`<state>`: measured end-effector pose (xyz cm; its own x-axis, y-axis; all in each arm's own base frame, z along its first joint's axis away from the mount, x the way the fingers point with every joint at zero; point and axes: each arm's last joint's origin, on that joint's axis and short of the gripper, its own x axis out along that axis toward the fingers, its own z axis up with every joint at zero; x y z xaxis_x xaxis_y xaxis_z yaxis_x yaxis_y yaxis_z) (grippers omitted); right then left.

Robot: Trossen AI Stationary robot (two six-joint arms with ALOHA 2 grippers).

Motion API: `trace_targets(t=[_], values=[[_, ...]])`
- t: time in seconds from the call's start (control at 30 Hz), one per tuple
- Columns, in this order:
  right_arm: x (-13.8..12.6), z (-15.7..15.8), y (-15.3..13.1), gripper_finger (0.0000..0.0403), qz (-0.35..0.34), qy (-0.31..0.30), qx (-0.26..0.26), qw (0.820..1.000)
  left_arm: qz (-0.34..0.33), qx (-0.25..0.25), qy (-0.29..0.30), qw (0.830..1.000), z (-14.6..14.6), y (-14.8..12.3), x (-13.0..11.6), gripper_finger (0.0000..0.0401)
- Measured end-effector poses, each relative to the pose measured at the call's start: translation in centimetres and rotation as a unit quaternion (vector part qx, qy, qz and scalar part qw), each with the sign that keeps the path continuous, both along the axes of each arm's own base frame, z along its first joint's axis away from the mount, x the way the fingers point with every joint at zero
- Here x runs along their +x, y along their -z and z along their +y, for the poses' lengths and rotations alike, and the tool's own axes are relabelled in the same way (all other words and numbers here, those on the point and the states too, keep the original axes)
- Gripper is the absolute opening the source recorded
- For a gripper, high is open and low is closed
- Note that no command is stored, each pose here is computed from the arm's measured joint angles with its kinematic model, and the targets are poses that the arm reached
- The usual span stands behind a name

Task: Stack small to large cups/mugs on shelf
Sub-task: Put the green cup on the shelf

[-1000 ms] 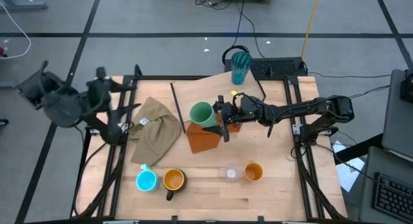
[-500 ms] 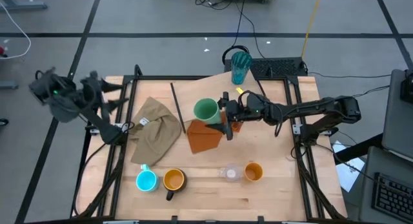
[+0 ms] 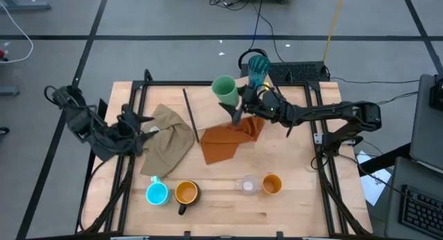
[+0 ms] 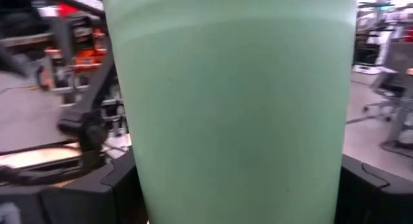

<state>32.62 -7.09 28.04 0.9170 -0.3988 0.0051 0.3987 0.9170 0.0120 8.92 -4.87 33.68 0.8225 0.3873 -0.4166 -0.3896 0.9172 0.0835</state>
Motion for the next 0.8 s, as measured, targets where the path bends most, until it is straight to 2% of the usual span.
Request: trace_targets(t=[0.3, 0.8], values=[[0.9, -1.2, 1.2, 0.0308, -0.026, 0.109, -0.011, 0.994, 0.006, -0.013, 0.001, 1.0, -0.6, 1.0, 0.6, 0.0239], [1.3, -1.6, 2.1, 0.0308, -0.031, 0.178, -0.021, 0.983, 0.005, -0.021, 0.001, 1.0, -0.6, 1.0, 0.6, 0.0239]])
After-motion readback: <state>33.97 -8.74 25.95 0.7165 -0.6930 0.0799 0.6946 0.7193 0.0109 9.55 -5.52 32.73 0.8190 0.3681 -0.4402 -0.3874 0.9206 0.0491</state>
